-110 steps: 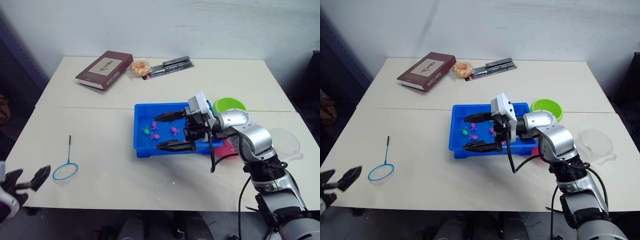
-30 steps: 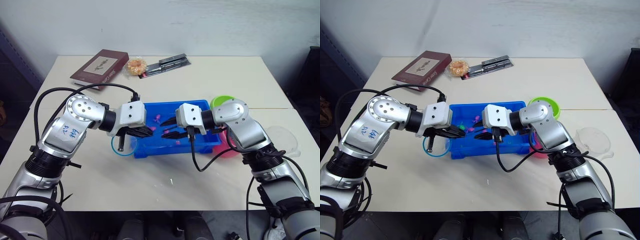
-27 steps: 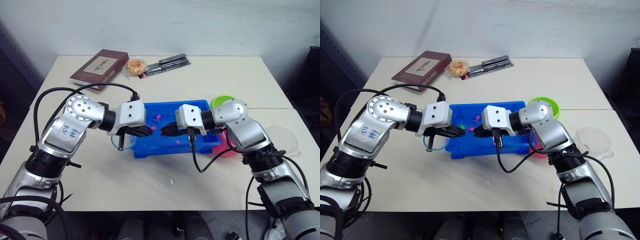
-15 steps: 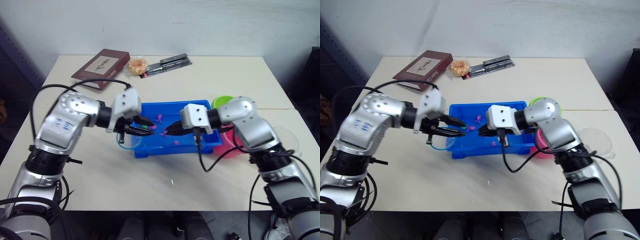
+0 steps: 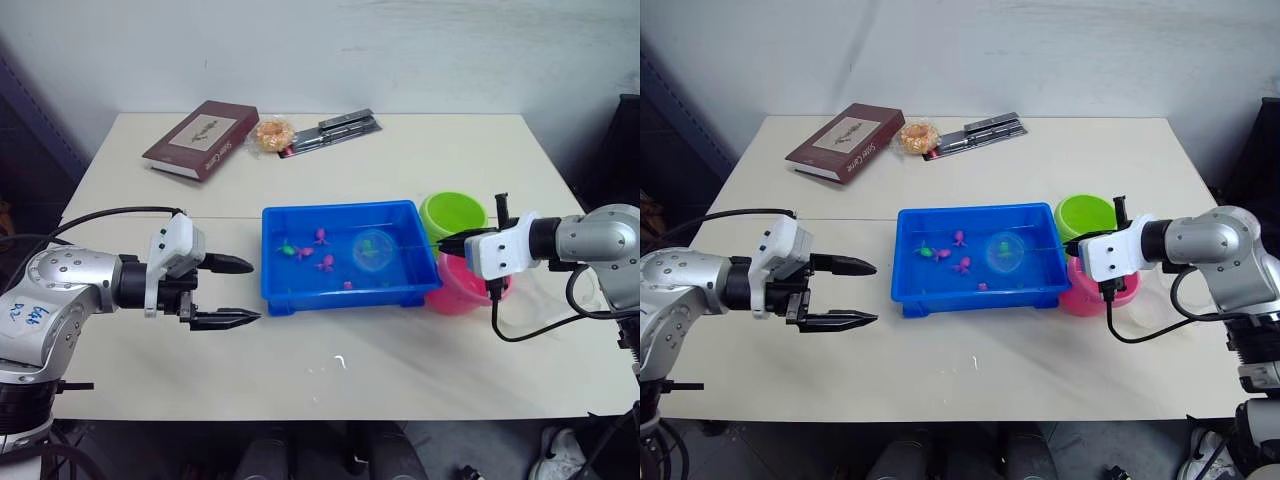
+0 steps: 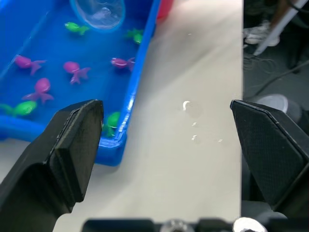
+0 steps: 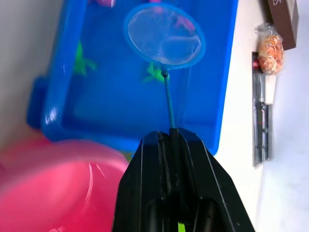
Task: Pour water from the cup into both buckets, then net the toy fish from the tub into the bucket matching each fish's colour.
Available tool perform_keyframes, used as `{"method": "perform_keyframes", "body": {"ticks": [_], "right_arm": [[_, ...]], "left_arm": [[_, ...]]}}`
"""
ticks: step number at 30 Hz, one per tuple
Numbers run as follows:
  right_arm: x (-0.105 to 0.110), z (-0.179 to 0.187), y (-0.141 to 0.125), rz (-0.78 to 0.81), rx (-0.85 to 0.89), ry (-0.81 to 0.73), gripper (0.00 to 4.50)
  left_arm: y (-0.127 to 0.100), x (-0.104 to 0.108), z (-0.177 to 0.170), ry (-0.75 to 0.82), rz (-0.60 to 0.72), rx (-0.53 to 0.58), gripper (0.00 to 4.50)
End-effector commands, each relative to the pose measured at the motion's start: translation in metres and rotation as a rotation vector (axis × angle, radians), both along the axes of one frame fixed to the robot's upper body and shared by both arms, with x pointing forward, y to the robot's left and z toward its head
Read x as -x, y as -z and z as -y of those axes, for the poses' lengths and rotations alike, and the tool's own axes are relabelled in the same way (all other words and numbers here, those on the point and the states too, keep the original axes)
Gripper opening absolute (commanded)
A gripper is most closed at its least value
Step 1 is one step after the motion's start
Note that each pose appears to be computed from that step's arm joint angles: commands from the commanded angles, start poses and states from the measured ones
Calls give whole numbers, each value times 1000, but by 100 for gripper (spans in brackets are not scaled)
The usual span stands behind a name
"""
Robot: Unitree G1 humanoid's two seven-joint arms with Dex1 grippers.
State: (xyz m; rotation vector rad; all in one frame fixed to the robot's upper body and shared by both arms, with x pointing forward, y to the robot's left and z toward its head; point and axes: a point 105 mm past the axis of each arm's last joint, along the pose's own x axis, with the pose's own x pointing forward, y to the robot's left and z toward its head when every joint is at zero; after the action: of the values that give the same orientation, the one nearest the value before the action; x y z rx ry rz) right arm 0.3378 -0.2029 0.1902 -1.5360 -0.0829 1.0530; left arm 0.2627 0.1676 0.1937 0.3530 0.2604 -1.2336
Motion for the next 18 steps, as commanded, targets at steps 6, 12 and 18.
{"method": "perform_keyframes", "body": {"ticks": [6, 12, 18], "right_arm": [[-11, -10, 3, 87, 85, -70, 0], [-11, -24, 16, 44, 117, -136, 0], [-6, -33, 18, 8, 92, -168, 0]], "left_arm": [[1, -4, 3, -13, 31, -4, 449], [-1, -6, 7, -23, 67, -20, 449], [-11, -2, 6, -39, 86, -19, 449]]}}
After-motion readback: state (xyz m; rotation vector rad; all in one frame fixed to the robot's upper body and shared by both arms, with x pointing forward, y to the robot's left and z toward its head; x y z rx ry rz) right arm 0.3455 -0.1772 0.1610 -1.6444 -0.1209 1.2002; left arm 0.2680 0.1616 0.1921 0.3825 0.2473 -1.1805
